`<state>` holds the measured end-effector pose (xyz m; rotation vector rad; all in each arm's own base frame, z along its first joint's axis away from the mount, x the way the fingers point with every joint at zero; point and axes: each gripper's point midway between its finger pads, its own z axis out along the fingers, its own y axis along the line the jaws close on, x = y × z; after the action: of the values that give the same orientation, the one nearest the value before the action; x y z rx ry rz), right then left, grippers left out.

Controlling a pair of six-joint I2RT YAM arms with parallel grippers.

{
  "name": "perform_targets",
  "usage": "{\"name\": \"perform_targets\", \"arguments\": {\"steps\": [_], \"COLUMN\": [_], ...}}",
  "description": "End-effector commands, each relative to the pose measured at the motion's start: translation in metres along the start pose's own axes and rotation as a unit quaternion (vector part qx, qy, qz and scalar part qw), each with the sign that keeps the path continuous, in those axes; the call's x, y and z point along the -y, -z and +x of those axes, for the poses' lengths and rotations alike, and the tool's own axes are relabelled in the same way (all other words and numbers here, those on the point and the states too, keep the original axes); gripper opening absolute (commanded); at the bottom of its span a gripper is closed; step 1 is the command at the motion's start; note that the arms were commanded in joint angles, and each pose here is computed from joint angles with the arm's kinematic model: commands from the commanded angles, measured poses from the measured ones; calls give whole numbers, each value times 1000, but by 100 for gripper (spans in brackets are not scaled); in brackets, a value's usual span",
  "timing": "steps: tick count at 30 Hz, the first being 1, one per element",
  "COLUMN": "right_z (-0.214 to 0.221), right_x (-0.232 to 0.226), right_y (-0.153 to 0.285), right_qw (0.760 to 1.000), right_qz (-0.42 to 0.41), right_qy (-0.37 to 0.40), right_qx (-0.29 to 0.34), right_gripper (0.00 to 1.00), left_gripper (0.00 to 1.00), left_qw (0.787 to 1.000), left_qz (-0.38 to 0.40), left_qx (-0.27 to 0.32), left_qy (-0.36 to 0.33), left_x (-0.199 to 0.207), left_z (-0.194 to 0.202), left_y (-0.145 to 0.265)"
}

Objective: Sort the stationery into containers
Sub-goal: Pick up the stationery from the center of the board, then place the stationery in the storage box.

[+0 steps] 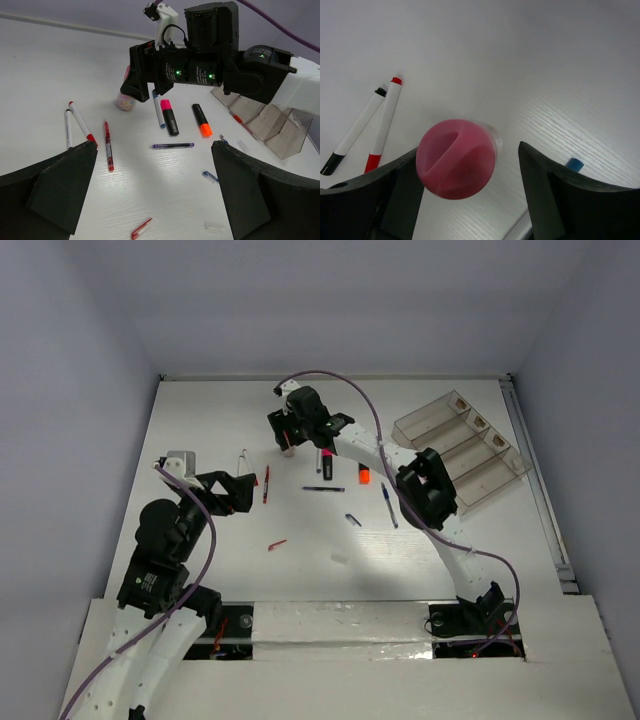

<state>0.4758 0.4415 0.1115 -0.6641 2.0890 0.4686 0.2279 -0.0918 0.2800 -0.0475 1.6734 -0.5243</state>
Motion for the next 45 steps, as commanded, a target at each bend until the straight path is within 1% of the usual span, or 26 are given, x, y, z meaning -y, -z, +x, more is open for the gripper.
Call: {"name": "perform_targets", "arguments": {"steps": [1, 3, 4, 5, 8, 9, 10, 12, 13, 15, 16, 17, 18, 19, 21, 22, 23, 25, 26, 28, 30, 33, 35, 36, 38, 45], "right_z": [-37, -43, -43, -46, -59, -76, -79, -107, -131, -146, -164, -166, -155, -165, -155, -133, -134, -114, -107, -90, -73, -47, -35, -28, -18, -9], "right_x": [-3, -6, -7, -9, -7, -8, -7, -1, 6, 26, 37, 52, 67, 98, 132, 171, 185, 220, 251, 279, 316, 357, 373, 387, 394, 410], "right_y": [1, 1, 1, 1, 9, 21, 26, 45, 69, 91, 118, 130, 133, 160, 178, 184, 205, 219, 240, 253, 272, 284, 282, 288, 278, 259], "right_qw": [998, 998, 997, 997, 995, 993, 992, 986, 980, 975, 969, 967, 969, 962, 959, 956, 951, 944, 932, 923, 906, 891, 890, 885, 891, 895], "right_qz": [0, -8, -12, -16, -9, -8, -6, 13, 37, 70, 83, 97, 110, 135, 158, 189, 204, 243, 284, 315, 364, 398, 397, 405, 390, 392], "right_qy": [12, 12, 12, 10, 2, -1, -2, -3, -6, 2, -2, -7, -12, -26, -50, -65, -76, -91, -106, -120, -135, -158, -176, -187, -195, -186], "right_qx": [55, 69, 71, 79, 96, 117, 123, 165, 193, 213, 233, 235, 222, 237, 231, 213, 221, 204, 200, 187, 172, 149, 138, 135, 125, 104], "right_gripper": [66, 62, 55, 41, 24, 23, 22, 20, 20, 19, 18, 18, 17, 17, 16, 16, 16, 16, 16, 15, 15, 15, 14, 14, 14, 14], "left_gripper": [99, 99, 99, 99, 99, 99, 99, 99, 99, 99, 99, 99, 99, 99, 99, 99, 99, 99, 99, 99, 99, 99, 99, 99, 99, 99], "left_qw": [1000, 1000, 1000, 1000, 1000, 1000, 1000, 1000, 1000, 1000, 1000, 1000, 1000, 1000, 1000, 1000, 1000, 999, 999, 999, 999, 999, 999, 999, 999, 999], "left_qz": [6, 7, 7, 8, 9, 11, 12, 15, 15, 16, 16, 13, 15, 17, 22, 23, 25, 28, 29, 32, 34, 36, 37, 36, 37, 37], "left_qx": [19, 20, 19, 20, 18, 17, 15, 12, 9, 7, 6, 9, 9, 10, 12, 14, 14, 16, 17, 15, 16, 19, 21, 20, 20, 21], "left_qy": [2, 2, 3, 2, 2, 2, 3, 2, 3, 2, 1, 1, 1, 1, 1, 0, -1, -1, -1, -2, -2, -2, -2, -2, -2, -2], "left_x": [5, 6, 6, 6, 6, 7, 7, 8, 8, 9, 8, 7, 7, 8, 10, 10, 11, 12, 12, 13, 14, 15, 15, 15, 15, 15], "left_z": [-15, -15, -15, -15, -14, -14, -13, -12, -11, -10, -9, -11, -10, -11, -12, -13, -13, -13, -14, -13, -13, -14, -15, -15, -15, -16], "left_y": [-1, -1, -1, -1, -2, -2, -3, -3, -4, -4, -4, -4, -4, -3, -2, -2, -1, -1, 0, 0, 0, 2, 2, 2, 2, 3]}}
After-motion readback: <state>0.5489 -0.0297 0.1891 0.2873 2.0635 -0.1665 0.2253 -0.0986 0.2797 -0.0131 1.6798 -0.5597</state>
